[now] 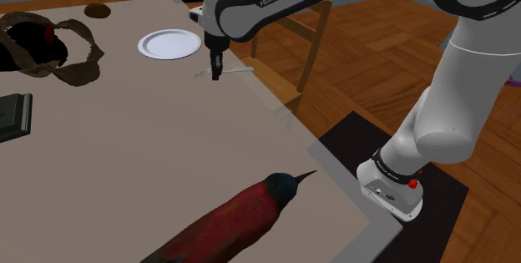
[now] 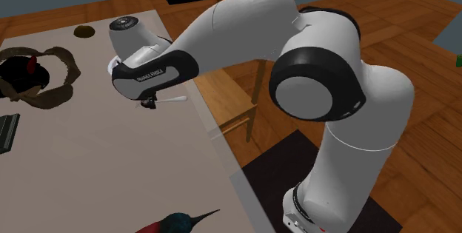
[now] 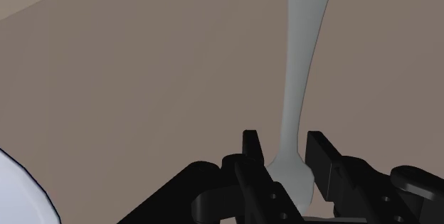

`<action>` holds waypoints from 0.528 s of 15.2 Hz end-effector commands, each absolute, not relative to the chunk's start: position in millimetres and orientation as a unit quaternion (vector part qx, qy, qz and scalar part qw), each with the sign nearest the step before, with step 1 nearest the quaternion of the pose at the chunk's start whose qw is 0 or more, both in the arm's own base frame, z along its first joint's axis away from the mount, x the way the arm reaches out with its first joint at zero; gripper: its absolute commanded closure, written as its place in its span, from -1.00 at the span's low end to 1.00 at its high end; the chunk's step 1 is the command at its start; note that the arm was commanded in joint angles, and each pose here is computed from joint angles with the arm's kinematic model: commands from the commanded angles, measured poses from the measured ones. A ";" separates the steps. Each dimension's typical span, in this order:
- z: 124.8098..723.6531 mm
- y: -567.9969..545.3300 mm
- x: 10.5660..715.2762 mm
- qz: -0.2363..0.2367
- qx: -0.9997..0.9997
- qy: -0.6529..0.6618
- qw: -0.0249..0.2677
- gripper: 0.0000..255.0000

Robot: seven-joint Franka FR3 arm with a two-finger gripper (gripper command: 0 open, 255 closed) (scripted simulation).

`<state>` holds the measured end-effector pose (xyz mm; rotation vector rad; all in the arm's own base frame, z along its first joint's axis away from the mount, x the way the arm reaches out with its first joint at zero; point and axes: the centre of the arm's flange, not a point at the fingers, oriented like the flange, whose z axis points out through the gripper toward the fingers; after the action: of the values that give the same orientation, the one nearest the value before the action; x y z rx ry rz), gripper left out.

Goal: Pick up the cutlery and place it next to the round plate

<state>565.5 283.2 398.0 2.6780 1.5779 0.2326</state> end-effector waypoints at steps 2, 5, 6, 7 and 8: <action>400.2 285.1 605.5 0.075 0.859 0.506 0.013 1.00; 400.5 288.8 645.0 0.075 0.859 0.506 0.013 1.00; 400.6 290.0 658.1 0.075 0.859 0.506 0.013 1.00; 400.7 291.3 671.2 0.075 0.859 0.506 0.013 1.00; 400.9 292.8 688.1 0.075 0.859 0.506 0.013 1.00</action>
<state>675.2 290.8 401.4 2.6776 1.5772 0.2332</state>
